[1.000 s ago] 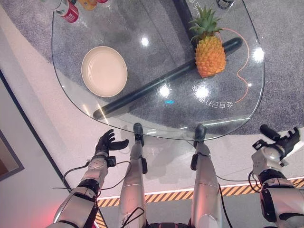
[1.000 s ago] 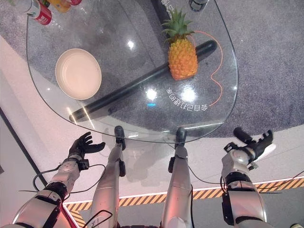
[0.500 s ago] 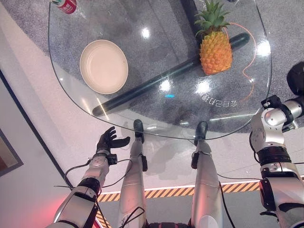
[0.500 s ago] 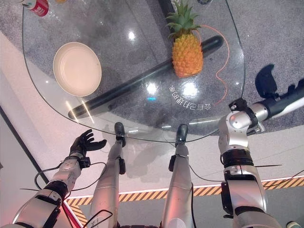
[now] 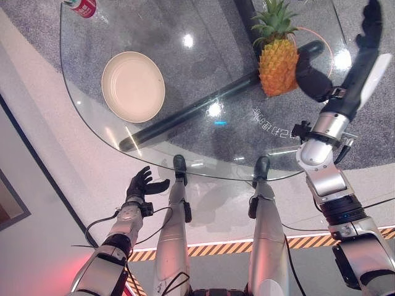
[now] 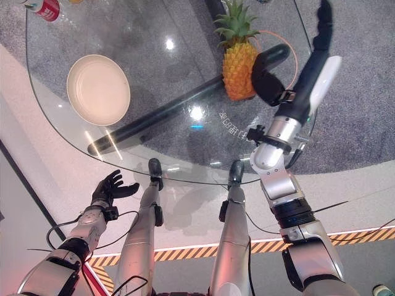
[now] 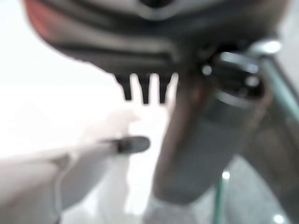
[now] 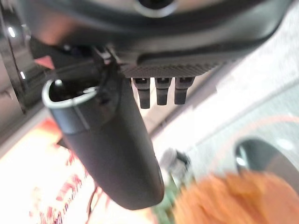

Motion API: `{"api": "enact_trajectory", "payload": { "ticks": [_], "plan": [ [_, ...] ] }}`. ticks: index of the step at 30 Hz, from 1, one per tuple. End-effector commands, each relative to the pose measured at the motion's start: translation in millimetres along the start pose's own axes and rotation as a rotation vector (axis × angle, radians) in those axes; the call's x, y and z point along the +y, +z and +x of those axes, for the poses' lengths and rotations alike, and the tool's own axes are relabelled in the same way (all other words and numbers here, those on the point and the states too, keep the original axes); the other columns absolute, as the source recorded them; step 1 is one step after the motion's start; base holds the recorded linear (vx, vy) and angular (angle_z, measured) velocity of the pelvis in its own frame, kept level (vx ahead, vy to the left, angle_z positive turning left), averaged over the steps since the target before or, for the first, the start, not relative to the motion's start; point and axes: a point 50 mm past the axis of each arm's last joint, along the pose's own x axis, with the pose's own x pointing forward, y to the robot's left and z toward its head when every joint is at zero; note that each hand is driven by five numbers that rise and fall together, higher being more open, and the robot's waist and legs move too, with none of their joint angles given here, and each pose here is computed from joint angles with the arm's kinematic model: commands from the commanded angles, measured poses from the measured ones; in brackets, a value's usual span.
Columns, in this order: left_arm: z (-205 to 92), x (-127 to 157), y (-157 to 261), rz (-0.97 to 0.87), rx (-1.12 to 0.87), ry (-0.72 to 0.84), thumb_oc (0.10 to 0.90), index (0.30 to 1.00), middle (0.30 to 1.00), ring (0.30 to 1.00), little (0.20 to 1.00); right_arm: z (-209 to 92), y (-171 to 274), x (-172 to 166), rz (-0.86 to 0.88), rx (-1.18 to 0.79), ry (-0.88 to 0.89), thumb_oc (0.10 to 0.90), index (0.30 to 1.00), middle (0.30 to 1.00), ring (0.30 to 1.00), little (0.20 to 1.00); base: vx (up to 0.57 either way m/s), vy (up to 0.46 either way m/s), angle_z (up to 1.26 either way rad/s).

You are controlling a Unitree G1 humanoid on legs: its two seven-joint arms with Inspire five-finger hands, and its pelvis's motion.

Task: Pick up the fruit to the plate

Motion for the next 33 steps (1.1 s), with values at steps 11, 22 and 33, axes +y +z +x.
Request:
{"api": "enact_trajectory", "payload": {
  "ticks": [11,22,33],
  "plan": [
    [-9,11,-24,0.020,0.042,0.056,0.800,0.900,0.900,0.900,0.900,0,33,14,0.091,-0.100,0.105,0.800,0.900,0.900,0.900,0.900,0.00,0.003,0.01],
    [-10,7,-28,0.024,0.054,0.046,0.800,0.900,0.900,0.900,0.900,-5,32,19,0.078,-0.064,0.111,0.800,0.900,0.900,0.900,0.900,0.00,0.000,0.00],
    [-11,2,-30,0.021,0.061,0.043,0.800,0.900,0.900,0.900,0.900,-7,18,15,0.030,0.024,0.007,0.800,0.900,0.900,0.900,0.900,0.00,0.000,0.00]
  ]
}}
